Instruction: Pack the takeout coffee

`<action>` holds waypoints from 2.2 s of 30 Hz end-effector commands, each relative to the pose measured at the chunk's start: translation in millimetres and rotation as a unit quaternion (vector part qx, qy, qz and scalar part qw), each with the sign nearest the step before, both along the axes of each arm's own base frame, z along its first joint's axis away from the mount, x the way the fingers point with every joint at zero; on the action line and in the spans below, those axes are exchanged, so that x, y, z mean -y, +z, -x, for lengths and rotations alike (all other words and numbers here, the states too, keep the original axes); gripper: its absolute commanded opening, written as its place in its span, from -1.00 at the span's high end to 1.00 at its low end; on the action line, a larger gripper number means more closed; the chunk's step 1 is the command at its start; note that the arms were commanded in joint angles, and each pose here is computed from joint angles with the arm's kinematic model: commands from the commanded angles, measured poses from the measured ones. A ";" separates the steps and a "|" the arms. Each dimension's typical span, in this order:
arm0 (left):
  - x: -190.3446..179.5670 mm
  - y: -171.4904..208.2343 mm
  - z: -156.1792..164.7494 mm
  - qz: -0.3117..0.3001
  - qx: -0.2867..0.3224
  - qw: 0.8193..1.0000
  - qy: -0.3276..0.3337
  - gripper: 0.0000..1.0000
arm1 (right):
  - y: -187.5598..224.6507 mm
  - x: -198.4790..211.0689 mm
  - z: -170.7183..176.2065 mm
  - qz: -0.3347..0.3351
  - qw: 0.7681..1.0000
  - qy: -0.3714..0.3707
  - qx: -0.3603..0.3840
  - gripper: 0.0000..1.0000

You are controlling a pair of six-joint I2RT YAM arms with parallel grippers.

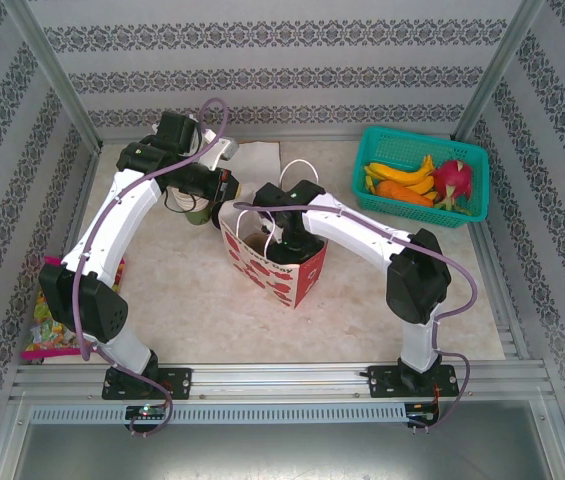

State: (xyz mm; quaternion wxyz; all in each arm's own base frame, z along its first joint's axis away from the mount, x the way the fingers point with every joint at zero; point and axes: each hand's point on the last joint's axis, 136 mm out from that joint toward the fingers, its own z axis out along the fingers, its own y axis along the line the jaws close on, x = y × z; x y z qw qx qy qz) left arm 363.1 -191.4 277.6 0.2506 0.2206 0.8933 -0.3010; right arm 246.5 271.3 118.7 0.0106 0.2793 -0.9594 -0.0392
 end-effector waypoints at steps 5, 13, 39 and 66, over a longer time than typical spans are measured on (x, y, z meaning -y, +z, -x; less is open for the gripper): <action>-4.4 18.4 -1.1 0.010 0.035 0.999 -0.003 1.00 | -12.4 12.0 5.3 0.031 1.000 -0.001 -0.005 0.11; -4.4 18.3 -0.3 0.009 0.034 0.999 -0.004 1.00 | -25.5 15.2 7.2 0.044 0.999 0.001 -0.014 0.12; -1.9 20.1 -0.6 0.017 0.034 0.999 -0.007 1.00 | -55.5 21.5 13.9 0.065 0.997 -0.004 -0.049 0.12; -0.6 22.5 -0.3 0.022 0.033 0.999 -0.007 1.00 | -122.2 40.0 23.4 0.117 0.989 -0.022 -0.090 0.15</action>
